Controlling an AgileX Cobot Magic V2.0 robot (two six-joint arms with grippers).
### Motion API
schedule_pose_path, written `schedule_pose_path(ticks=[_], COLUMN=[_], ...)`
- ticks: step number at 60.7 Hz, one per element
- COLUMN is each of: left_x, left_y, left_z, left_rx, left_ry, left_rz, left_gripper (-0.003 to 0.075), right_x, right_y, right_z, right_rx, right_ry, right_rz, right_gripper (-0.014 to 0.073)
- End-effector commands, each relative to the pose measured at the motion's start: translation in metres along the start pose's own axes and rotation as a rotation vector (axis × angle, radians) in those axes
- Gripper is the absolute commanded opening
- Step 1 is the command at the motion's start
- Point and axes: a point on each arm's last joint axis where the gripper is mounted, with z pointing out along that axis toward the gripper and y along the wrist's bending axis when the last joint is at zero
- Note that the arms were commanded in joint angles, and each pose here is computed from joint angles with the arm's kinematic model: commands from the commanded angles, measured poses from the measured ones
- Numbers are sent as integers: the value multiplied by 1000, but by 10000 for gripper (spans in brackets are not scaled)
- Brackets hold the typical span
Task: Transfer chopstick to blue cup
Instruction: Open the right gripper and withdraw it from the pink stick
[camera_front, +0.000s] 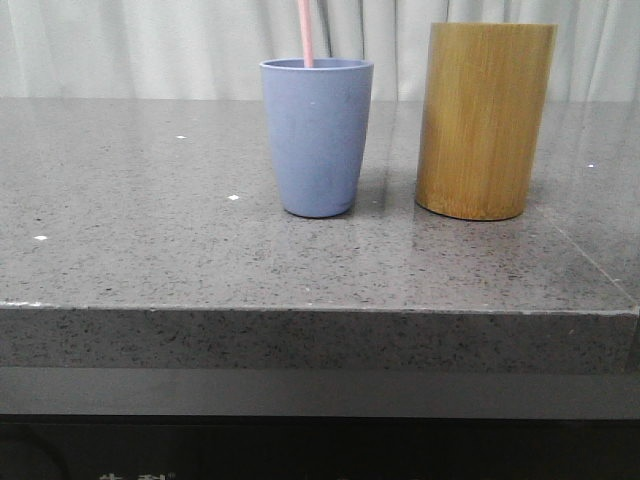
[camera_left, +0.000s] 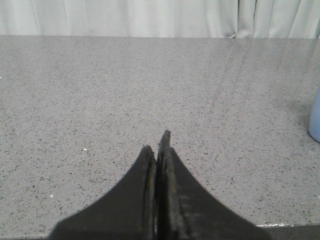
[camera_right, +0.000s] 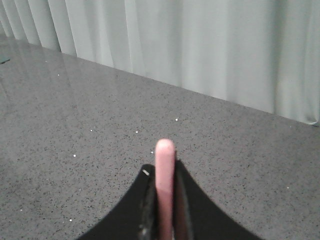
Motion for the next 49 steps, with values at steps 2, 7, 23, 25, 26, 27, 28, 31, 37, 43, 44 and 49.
schedule_pose_path(ticks=[2, 7, 23, 25, 26, 27, 28, 31, 37, 43, 44, 49], left_x=[-15, -15, -15, -15, -15, -15, -15, -15, -15, -15, -15, -15], left_y=[-1, -1, -1, -1, -1, -1, -1, -1, -1, -1, -1, -1], left_z=[-2, -2, -2, -2, -2, -2, -2, -2, -2, -2, -2, -2], left_rx=[6, 6, 6, 6, 6, 6, 6, 6, 6, 6, 6, 6], left_ry=[-99, -99, -99, -99, -99, -99, -99, -99, -99, -99, -99, -99], left_rz=[-18, -18, -18, -18, -18, -18, -18, -18, -18, -18, -18, -18], left_gripper=[-19, -19, -19, -19, -19, -19, -19, -19, -19, -19, -19, -19], right_x=[-31, -32, -60, -65, -66, -70, -73, -80, -90, -100, -101, -105], right_y=[1, 1, 2, 1, 1, 0, 0, -4, -14, -30, -34, -51], right_z=[-11, -12, -39, -43, -44, -46, -48, -53, -62, -74, -76, -88], right_rx=[3, 3, -4, -6, -7, -7, -7, -3, 14, 57, 70, 122], right_ry=[-146, -151, -213, -207, -192, -188, -175, -136, -33, 44, 50, 83], right_rz=[-10, -10, -10, -10, -10, -10, -10, -11, -12, -14, -12, -3], right_gripper=[189, 264, 297, 275, 262, 239, 214, 153, 38, -58, -69, -126])
